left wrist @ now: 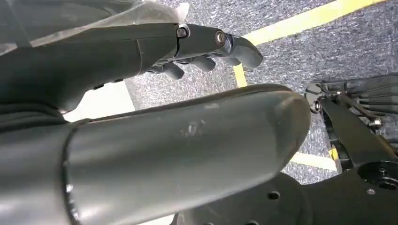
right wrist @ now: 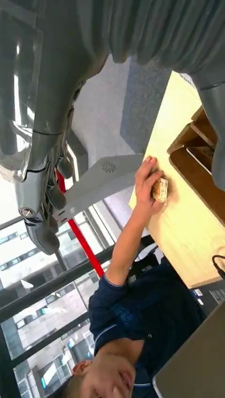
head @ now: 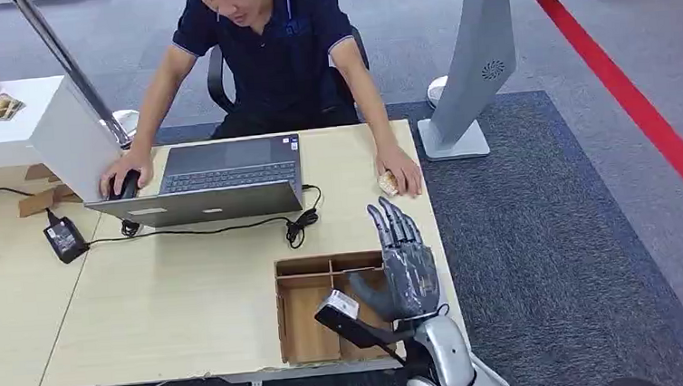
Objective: Pass the card to the sensor for recognition and then transmit it.
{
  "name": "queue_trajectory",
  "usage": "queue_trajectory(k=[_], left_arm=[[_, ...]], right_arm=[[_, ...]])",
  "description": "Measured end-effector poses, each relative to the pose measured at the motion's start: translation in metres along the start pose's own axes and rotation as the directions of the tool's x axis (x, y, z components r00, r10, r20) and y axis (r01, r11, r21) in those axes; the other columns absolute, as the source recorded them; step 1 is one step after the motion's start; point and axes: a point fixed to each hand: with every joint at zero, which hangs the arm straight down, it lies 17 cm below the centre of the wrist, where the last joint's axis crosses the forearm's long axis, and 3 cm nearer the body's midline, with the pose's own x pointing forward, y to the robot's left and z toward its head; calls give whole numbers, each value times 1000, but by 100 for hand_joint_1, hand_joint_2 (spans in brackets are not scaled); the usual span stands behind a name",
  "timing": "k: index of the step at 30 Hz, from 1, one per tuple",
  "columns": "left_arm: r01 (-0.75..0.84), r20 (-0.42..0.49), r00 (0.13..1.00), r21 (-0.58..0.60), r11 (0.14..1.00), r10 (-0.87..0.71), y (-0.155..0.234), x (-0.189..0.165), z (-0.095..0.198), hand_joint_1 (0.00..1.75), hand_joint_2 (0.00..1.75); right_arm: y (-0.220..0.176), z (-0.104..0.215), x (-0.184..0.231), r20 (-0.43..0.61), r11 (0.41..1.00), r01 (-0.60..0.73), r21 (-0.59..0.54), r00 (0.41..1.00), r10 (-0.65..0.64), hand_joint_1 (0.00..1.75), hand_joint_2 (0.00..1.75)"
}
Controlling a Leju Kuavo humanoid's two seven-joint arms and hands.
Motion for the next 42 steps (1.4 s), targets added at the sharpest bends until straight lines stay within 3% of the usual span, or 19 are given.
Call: queue_trajectory(k=[42], left_arm=[[-3, 0, 1000, -1, 1000, 3, 0, 0, 0, 0, 0]], right_arm=[[15, 3, -7, -22, 1000, 4, 28, 1000, -3, 0, 175]])
